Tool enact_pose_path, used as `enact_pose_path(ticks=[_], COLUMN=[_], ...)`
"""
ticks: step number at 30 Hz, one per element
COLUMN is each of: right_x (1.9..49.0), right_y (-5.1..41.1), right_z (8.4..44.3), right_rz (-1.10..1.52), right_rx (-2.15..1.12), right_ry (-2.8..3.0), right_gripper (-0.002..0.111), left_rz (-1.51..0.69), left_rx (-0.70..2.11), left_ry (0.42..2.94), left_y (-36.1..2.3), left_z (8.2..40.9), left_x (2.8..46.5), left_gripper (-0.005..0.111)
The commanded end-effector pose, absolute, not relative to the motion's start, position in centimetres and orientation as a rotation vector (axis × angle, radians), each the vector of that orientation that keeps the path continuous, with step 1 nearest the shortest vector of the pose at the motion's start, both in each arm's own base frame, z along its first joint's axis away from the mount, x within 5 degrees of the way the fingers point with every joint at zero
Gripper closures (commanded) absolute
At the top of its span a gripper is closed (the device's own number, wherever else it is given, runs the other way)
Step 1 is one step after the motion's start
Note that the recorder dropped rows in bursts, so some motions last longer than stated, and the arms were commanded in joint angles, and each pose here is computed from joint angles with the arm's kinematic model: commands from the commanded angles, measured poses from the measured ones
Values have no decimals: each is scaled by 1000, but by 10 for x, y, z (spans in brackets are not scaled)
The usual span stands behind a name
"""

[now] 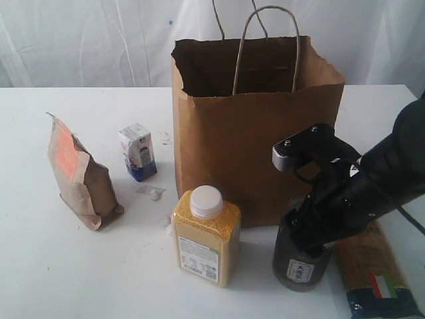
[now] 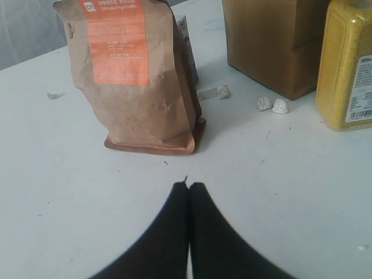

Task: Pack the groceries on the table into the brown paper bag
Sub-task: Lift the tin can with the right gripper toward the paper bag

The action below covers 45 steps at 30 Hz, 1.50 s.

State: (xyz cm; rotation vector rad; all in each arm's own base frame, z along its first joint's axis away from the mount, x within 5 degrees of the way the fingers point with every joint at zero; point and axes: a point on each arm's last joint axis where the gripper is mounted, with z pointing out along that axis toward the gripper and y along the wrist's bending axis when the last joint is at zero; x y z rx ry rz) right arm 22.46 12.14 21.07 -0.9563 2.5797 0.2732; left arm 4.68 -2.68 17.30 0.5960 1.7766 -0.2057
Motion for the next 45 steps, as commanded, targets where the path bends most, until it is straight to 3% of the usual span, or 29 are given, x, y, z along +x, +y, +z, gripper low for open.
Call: enact_pose_path(ticks=[1,3,10,17,28,37,45], right_x=[219,213,182,157,166,232,286], right_y=[124,122,109,79,69,100,124], right_z=[228,245,307,368,462,489,470], right_rz=[348,364,381,178,55,51,17], right_rx=[-895,-890,-922,-755,-601,-595,-624], right_ry=[2530,2494,2413,2327,2022,1970,2030], right_gripper=[103,108,108,108,108,108,108], left_rz=[-209,-209,-209,-209,-209,-209,-209], left_rx=[588,588,588,588,588,588,588], left_ry=[1778,1778,1778,1778,1778,1778,1778], left_y=[-27,-27,-27,-27,-27,-27,-27], left_z=[172,172,172,172,172,172,172], left_x=[47,47,47,47,47,47,47], left_gripper=[107,107,107,107,107,107,107])
